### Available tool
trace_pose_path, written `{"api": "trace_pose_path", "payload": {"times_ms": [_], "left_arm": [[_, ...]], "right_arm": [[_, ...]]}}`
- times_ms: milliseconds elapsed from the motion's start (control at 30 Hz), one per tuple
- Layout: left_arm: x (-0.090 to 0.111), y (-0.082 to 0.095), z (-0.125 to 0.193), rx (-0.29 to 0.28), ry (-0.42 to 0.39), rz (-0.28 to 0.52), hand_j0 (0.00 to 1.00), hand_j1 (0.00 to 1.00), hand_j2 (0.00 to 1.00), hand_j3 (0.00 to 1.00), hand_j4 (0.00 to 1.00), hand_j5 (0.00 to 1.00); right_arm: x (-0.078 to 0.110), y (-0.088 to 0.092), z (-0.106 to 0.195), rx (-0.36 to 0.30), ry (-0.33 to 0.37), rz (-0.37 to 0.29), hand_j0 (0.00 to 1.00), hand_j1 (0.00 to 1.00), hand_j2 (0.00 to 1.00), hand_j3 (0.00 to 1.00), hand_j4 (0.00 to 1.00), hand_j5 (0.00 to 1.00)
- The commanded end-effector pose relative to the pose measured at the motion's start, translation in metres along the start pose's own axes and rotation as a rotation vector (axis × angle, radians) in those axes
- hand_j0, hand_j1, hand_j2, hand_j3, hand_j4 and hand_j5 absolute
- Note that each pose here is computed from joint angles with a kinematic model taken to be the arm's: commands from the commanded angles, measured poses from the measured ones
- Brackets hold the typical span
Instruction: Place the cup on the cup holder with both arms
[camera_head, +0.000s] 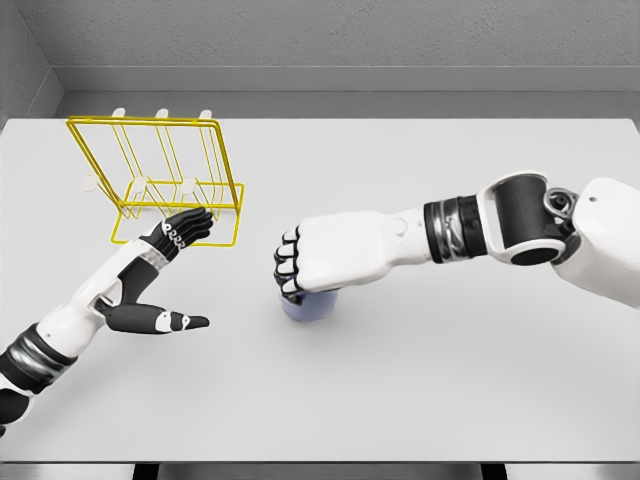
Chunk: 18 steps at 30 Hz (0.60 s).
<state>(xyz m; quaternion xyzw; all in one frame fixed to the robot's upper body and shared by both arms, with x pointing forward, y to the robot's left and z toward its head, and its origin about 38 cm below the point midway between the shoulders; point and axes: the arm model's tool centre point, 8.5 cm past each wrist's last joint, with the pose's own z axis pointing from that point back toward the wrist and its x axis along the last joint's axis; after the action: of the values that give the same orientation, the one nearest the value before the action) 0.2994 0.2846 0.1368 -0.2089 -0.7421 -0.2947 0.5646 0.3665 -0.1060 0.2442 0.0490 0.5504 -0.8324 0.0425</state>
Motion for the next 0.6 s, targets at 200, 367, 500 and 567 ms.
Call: {"api": "trace_pose_path", "payload": {"times_ms": [200, 367, 500, 567], "left_arm": [[0.000, 0.000, 0.001, -0.001, 0.002, -0.001, 1.00, 1.00, 1.00, 1.00, 1.00, 1.00], [-0.002, 0.001, 0.001, 0.002, 0.006, -0.002, 1.00, 1.00, 1.00, 1.00, 1.00, 1.00], [-0.005, 0.001, 0.002, 0.002, 0.013, -0.002, 1.00, 1.00, 1.00, 1.00, 1.00, 1.00], [-0.010, -0.001, 0.001, 0.008, 0.018, 0.007, 1.00, 1.00, 1.00, 1.00, 1.00, 1.00]], "right_arm": [[0.002, 0.010, -0.004, 0.020, -0.005, -0.012, 0.47, 0.47, 0.47, 0.47, 0.47, 0.47], [0.005, 0.017, -0.008, 0.038, -0.013, -0.018, 0.47, 0.47, 0.47, 0.47, 0.47, 0.47], [0.003, 0.023, -0.007, 0.048, -0.007, -0.032, 0.49, 0.49, 0.49, 0.49, 0.49, 0.49], [0.003, 0.024, -0.007, 0.049, -0.006, -0.033, 0.50, 0.50, 0.50, 0.50, 0.50, 0.50]]}}
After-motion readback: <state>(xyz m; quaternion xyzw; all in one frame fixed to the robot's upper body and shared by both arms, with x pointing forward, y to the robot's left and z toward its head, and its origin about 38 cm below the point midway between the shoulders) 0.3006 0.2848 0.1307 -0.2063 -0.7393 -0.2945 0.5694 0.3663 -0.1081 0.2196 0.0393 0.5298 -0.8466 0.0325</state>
